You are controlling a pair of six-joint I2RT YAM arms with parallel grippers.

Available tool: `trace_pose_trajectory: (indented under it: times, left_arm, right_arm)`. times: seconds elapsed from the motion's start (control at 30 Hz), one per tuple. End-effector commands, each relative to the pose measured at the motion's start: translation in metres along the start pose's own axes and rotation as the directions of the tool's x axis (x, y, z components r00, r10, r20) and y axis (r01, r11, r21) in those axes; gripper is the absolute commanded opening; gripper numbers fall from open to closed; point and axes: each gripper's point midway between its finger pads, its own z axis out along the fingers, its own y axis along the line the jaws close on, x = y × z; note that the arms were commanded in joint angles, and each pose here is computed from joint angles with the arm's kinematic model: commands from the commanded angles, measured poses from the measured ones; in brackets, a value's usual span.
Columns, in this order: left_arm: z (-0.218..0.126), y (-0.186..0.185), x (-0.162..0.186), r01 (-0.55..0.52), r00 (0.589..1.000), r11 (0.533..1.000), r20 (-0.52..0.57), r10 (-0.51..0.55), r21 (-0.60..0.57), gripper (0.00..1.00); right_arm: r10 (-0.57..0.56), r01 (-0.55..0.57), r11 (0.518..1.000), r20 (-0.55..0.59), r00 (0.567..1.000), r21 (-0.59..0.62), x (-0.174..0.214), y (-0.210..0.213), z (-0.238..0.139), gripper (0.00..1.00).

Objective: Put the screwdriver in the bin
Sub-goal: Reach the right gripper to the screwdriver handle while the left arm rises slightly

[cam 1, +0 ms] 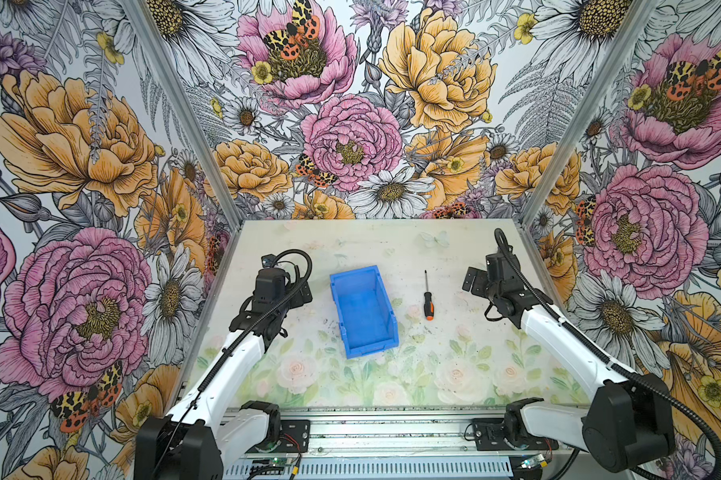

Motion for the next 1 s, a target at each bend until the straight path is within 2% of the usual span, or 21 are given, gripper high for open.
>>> trace_pose_trajectory:
  times: [0.0, 0.1, 0.33, 0.6, 0.97]
  left_arm:
    - [-0.011, -0.020, 0.017, 0.075, 0.991, 0.992, -0.115, -0.062, 0.106, 0.99]
    - [-0.016, -0.031, 0.021, 0.072, 0.991, 0.985, -0.125, -0.053, 0.155, 0.99]
    - [-0.024, -0.039, 0.026, 0.048, 0.993, 0.981, -0.114, -0.027, 0.188, 0.99]
    - [-0.029, -0.038, 0.042, 0.050, 0.992, 0.978, -0.126, -0.024, 0.202, 0.99]
    - [-0.034, -0.035, 0.045, 0.061, 0.993, 0.977, -0.112, -0.038, 0.206, 0.99]
  right_arm:
    - [0.030, -0.040, 0.998, -0.196, 0.980, -0.046, 0.041, 0.021, 0.006, 1.00]
    - [0.006, -0.026, 0.997, -0.262, 0.965, -0.076, 0.060, 0.040, 0.013, 1.00]
    - [-0.096, 0.054, 0.990, -0.341, 0.935, -0.129, 0.086, 0.080, 0.027, 0.99]
    - [-0.144, 0.095, 0.985, -0.387, 0.911, -0.143, 0.095, 0.103, 0.049, 0.94]
    - [-0.189, 0.162, 0.982, -0.429, 0.884, -0.099, 0.115, 0.101, 0.073, 0.75]
